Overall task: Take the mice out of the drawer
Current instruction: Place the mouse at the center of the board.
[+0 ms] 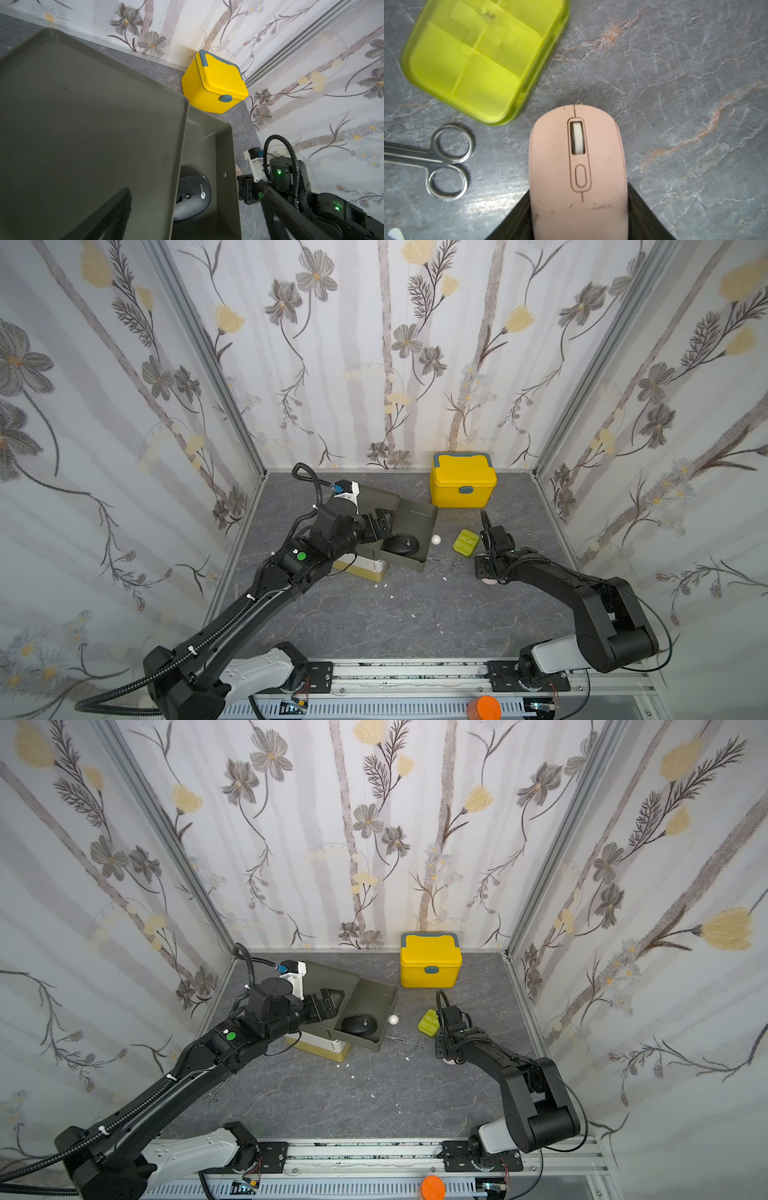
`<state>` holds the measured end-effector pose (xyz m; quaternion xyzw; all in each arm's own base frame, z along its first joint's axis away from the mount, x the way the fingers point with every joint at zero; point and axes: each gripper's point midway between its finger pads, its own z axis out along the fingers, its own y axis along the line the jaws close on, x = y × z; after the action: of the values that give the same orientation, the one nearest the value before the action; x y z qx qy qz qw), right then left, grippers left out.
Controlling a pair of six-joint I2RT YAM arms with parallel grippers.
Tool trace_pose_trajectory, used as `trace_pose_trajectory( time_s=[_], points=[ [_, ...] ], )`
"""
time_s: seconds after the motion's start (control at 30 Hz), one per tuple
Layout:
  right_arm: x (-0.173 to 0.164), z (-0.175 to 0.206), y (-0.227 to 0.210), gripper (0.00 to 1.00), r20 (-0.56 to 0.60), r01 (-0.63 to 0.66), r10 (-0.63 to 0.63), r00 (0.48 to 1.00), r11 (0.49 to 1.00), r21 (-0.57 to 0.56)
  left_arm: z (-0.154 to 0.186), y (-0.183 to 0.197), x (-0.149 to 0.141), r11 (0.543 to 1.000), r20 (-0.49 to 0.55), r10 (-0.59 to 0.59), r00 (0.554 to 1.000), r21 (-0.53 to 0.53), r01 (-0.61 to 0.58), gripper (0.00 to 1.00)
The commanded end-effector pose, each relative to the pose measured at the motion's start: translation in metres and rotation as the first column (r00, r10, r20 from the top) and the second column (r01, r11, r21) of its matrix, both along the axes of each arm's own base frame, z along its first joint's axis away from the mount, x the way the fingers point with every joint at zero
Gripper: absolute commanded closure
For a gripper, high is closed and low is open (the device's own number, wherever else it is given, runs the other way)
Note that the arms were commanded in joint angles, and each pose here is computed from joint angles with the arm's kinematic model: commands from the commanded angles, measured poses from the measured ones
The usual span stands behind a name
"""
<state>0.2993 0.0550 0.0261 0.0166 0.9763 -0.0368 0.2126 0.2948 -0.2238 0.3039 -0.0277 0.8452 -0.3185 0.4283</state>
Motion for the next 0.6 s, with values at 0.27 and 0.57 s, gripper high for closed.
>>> trace_pose_trajectory(
  time_s=[0.27, 0.57],
  points=[
    [0.001, -0.007, -0.002, 0.33, -0.022, 0.016, -0.016, 1.0, 1.0, 0.008, 0.005, 0.006, 0.003, 1.0, 0.018, 0.024, 1.0, 0.017, -0.024, 0.0],
    [0.015, 0.027, 0.002, 0.28, 0.069, 0.015, -0.019, 0.997, 0.999, 0.047, 0.009, 0.007, 0.006, 0.999, 0.028, 0.037, 0.999, 0.013, -0.037, 0.0]
  ],
)
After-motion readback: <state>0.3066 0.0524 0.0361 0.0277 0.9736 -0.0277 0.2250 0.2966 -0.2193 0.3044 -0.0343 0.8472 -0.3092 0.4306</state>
